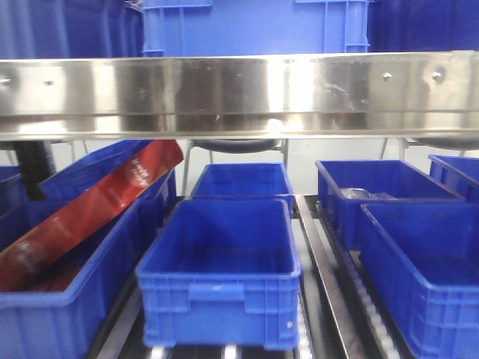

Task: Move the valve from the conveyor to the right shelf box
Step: 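Move both held valves over the blue bins on the shelf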

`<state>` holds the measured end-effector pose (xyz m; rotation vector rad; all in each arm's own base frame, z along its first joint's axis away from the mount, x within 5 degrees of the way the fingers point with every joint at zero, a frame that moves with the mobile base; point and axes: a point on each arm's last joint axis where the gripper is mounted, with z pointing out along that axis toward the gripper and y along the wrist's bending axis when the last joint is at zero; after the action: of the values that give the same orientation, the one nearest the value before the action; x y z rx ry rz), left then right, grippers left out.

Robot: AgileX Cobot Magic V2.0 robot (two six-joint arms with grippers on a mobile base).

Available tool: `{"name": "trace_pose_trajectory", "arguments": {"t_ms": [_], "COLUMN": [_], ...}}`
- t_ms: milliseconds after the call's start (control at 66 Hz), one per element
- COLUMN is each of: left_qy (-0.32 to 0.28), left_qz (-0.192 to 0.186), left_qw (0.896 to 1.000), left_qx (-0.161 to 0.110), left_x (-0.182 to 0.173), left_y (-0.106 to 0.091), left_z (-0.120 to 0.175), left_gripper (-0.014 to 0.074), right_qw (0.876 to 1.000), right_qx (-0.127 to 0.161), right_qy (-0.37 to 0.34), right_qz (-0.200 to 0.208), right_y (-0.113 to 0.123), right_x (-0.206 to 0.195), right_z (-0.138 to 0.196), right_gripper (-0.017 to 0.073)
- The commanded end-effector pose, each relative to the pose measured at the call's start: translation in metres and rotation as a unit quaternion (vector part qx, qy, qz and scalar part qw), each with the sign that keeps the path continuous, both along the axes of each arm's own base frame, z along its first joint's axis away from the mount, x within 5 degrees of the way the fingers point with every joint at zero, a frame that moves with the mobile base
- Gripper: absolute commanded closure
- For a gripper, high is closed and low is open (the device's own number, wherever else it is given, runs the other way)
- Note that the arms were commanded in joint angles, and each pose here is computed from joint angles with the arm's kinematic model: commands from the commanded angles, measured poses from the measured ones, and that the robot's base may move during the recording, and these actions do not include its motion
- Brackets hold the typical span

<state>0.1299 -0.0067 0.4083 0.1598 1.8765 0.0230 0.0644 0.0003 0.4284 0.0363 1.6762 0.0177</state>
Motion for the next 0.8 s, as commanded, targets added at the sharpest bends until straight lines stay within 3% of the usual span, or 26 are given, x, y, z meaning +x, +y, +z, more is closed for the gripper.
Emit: {"name": "trace_pose_trajectory", "arguments": {"t_ms": [0,787], "left_qy": [-0.029,-0.029], "left_qz": [-0.001,-0.001], "left_qw": [1.000,1.000], "left_qx": [-0.004,-0.004], "left_x": [-0.0008,-0.0008], "left_y": [-0.0005,-0.0005], "left_z": [0.0066,0.0066], "left_gripper": [0.0704,0.0704], "right_qw": [0.999,0.999], "right_qx": [-0.008,-0.008], "right_qy": [-0.045,-0.045], "right_qz": [-0.006,-0.006], "right_y": [-0.0009,-0.0009], "right_x": [-0.0023,-0.0023], "right_z": [0.0096,0.0096], "right_gripper": [0.0721,0.0721]}}
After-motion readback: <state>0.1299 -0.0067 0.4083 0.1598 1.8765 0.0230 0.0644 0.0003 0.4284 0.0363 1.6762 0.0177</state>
